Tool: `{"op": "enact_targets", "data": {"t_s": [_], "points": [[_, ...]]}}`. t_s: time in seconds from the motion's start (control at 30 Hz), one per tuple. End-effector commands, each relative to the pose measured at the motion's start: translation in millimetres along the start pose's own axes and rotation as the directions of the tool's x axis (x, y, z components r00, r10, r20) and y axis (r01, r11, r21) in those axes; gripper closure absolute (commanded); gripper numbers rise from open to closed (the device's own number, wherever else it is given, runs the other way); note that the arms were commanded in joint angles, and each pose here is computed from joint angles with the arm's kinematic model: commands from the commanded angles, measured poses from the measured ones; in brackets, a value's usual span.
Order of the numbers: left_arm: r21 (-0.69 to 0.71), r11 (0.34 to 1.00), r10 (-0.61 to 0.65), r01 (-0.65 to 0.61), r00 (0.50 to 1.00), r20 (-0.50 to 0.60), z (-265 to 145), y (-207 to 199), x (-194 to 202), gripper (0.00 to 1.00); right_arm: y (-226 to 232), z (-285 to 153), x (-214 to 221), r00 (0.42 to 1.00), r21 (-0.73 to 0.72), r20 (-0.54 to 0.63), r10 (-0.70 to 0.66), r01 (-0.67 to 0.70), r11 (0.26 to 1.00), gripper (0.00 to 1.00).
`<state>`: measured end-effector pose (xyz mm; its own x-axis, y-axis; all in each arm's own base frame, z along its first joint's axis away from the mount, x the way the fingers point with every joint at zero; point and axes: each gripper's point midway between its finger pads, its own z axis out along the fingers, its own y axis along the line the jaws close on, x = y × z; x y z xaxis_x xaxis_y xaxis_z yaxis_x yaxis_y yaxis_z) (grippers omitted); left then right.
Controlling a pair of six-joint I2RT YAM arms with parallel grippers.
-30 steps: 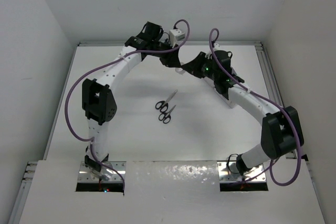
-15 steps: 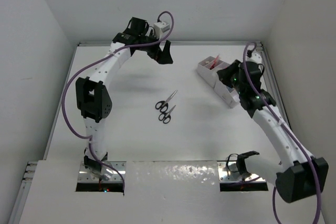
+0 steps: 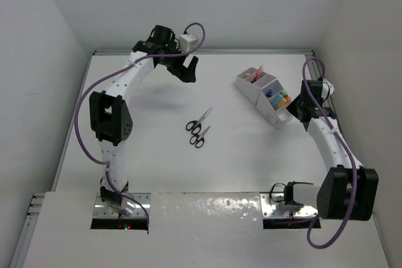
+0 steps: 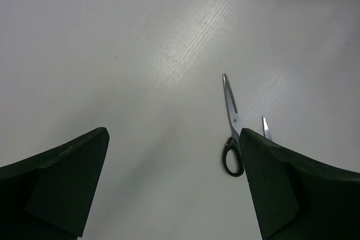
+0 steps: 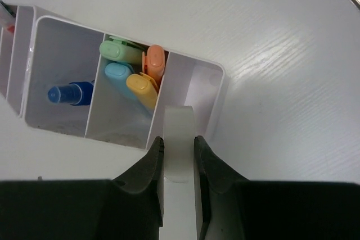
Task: Sort the stationery into containers
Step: Place the stationery in the storage box.
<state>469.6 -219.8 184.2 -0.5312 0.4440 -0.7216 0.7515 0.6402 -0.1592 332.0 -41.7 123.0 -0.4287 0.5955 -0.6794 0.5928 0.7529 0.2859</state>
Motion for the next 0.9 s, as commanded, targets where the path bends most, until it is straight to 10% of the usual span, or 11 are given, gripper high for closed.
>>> {"op": "enact_targets", "data": {"t_s": [0.0, 0.87], "points": [[-0.014, 0.999, 0.031, -0.031, 0.999, -0.014, -8.3, 4.1, 4.4, 0.00, 15.4, 8.3, -11.2, 1.000, -0.070, 0.021, 0.021, -0.019, 0.997, 1.00], [0.104, 0.995, 0.024, -0.011, 0.992, -0.125, 18.8, -21.1, 52.6, 0.12, -7.7, 30.8, 29.5, 0.996, 0.000, -0.065, 0.055, -0.055, 0.999, 0.99]]}}
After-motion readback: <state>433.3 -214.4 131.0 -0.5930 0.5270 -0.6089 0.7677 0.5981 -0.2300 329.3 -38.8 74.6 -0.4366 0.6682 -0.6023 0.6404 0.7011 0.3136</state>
